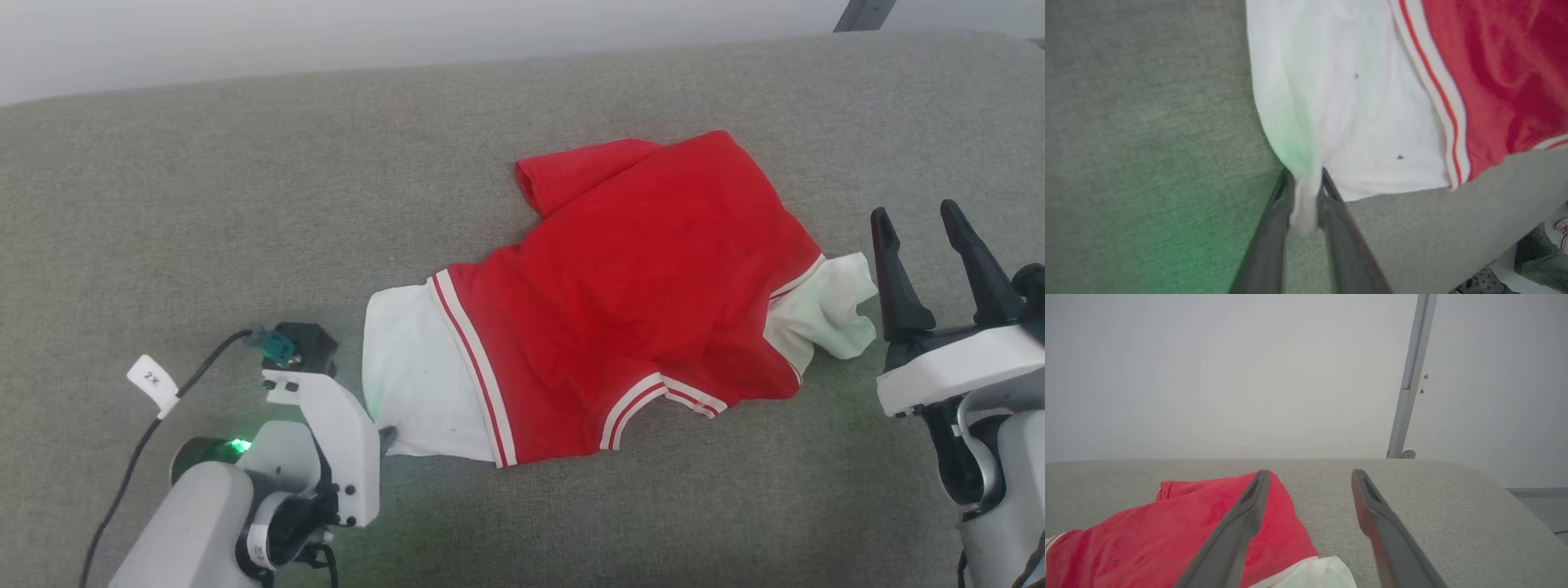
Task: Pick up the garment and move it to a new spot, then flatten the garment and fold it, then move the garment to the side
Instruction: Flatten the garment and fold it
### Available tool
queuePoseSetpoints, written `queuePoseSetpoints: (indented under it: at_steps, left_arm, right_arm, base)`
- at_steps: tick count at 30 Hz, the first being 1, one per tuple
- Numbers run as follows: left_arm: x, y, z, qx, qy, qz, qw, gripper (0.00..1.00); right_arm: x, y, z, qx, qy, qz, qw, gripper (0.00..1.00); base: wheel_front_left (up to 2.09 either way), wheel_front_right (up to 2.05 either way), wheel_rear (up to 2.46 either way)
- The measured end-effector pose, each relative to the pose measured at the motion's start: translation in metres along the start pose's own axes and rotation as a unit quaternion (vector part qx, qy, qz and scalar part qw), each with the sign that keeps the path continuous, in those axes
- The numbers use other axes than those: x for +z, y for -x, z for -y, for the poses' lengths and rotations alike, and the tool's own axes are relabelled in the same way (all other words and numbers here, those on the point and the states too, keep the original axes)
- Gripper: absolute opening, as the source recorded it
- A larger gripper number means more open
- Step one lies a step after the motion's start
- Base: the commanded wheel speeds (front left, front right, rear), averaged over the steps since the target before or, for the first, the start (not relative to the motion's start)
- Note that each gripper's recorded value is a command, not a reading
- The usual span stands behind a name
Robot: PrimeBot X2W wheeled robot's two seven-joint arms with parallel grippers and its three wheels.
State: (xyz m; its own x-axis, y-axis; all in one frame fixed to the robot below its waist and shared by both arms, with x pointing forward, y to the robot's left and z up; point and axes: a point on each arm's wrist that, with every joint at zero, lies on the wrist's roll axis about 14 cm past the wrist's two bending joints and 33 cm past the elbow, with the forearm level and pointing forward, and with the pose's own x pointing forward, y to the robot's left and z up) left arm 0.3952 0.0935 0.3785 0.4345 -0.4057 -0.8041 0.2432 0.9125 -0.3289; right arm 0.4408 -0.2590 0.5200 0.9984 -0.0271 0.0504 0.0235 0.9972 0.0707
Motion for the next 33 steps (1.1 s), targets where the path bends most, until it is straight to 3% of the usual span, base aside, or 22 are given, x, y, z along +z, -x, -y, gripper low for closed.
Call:
queuePoseSetpoints:
  at_steps: [7, 19, 25, 28, 29, 30, 33]
  left_arm:
    - [0.001, 0.008, -0.015, 0.022, -0.002, 0.022, 1.000, 0.00]
    - [0.003, 0.061, -0.117, 0.165, 0.020, 0.054, 0.985, 0.00]
    - [-0.001, 0.072, -0.132, 0.183, 0.029, 0.063, 0.981, 0.00]
    - [-0.003, 0.071, -0.132, 0.180, 0.032, 0.066, 0.981, 0.47]
    - [-0.005, 0.070, -0.131, 0.179, 0.034, 0.064, 0.981, 0.77]
    - [-0.005, 0.070, -0.131, 0.178, 0.033, 0.065, 0.981, 1.00]
    - [-0.005, 0.069, -0.128, 0.171, 0.033, 0.068, 0.982, 1.00]
  right_arm:
    - [0.001, 0.002, -0.004, 0.006, 0.001, -0.001, 1.000, 1.00]
    - [0.007, 0.003, -0.010, 0.016, 0.001, 0.001, 1.000, 1.00]
    - [0.006, 0.003, -0.012, 0.019, -0.005, -0.004, 1.000, 1.00]
    - [0.004, 0.004, -0.014, 0.021, -0.007, -0.007, 1.000, 1.00]
    - [0.004, 0.004, -0.014, 0.021, -0.008, -0.007, 1.000, 1.00]
    - [0.004, 0.004, -0.014, 0.021, -0.009, -0.008, 1.000, 1.00]
    - [0.005, 0.003, -0.016, 0.023, -0.011, -0.007, 1.000, 1.00]
  base:
    - [0.00, 0.00, 0.00]
    - [0.00, 0.00, 0.00]
    - [0.00, 0.00, 0.00]
    - [0.00, 0.00, 0.00]
    - [0.00, 0.00, 0.00]
    - [0.00, 0.00, 0.00]
    - [0.00, 0.00, 0.00]
